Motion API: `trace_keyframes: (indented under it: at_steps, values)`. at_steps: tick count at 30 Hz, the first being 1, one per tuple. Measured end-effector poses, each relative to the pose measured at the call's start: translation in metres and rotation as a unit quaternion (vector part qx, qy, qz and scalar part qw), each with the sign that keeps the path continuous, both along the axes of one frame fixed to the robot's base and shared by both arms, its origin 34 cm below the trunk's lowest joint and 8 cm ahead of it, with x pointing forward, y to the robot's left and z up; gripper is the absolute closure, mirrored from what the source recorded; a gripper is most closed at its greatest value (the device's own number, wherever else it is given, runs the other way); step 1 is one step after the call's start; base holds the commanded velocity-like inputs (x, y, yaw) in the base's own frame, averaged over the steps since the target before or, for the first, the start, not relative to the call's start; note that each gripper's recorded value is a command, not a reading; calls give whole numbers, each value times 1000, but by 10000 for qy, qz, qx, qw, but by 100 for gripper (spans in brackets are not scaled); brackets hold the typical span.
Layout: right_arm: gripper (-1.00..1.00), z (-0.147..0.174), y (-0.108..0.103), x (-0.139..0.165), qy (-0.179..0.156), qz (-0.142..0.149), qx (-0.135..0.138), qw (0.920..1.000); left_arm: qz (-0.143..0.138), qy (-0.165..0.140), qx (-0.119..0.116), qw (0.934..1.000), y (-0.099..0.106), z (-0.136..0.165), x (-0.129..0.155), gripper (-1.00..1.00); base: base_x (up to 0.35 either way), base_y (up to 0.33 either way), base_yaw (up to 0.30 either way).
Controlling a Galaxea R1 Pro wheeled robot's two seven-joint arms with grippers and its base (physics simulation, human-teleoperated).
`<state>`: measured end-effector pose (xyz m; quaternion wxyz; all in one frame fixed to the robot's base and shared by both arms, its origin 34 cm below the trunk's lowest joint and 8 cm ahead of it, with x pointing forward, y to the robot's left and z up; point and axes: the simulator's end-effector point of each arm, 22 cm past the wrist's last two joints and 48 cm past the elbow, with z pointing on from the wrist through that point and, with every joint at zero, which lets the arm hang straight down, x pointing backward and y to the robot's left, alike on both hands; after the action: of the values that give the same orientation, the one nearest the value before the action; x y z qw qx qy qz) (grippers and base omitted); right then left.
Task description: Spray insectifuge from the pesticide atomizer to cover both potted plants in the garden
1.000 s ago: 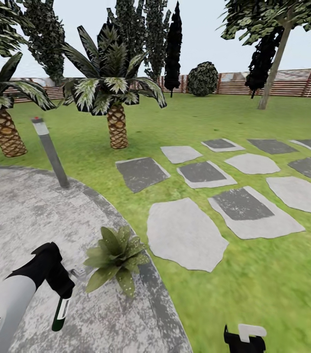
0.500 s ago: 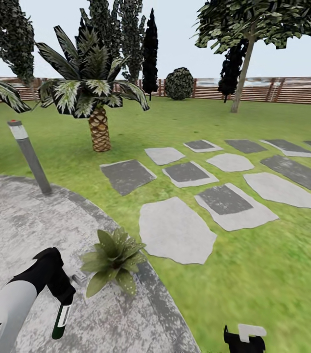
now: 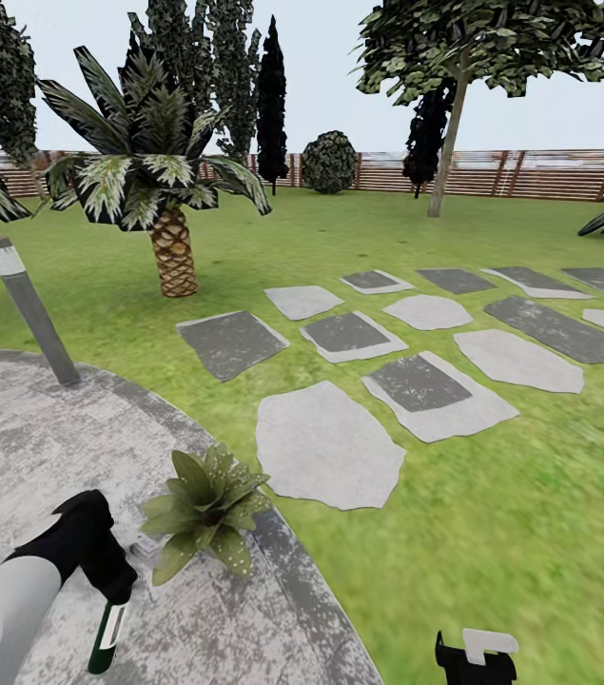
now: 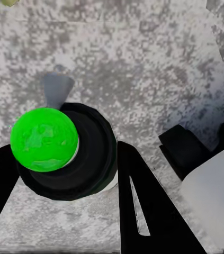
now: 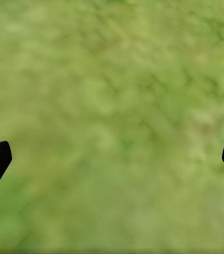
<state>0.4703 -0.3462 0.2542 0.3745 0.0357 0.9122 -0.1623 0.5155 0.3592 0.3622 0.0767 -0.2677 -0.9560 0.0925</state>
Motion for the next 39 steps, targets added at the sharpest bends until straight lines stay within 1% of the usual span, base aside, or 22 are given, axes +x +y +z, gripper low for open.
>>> trace_keyframes:
  at_steps: [3,5,6,11,16,23,29,35,39]
  values:
    - [-100,0,0,0,3,2,0,10000,-4,-129,244,9996,14,-2,5,100,0,0,0]
    - [-100,0,0,0,3,5,2,10000,-17,-234,396,9989,19,-4,9,100,0,0,0]
    - [-100,0,0,0,3,6,3,10000,-17,-267,431,9987,20,-4,11,100,0,0,0]
    - [-100,0,0,0,3,-1,3,10000,-47,-305,372,9988,6,-7,14,100,0,0,-89]
    - [-100,0,0,0,2,-5,0,10000,-48,-316,392,9987,7,-6,15,100,0,21,-270]
    - [-100,0,0,0,5,-3,7,10000,-52,-314,390,9987,6,-7,14,100,-19,264,-285]
    - [-100,0,0,0,6,-3,6,10000,-55,-316,385,9987,6,-7,15,100,-193,260,-285]
    - [-100,-1,0,0,6,-3,6,10000,-64,-308,388,9987,6,-7,14,100,-294,149,-277]
    - [-100,-1,1,0,6,-2,8,10000,-56,-303,406,9987,8,-7,14,100,-312,120,-78]
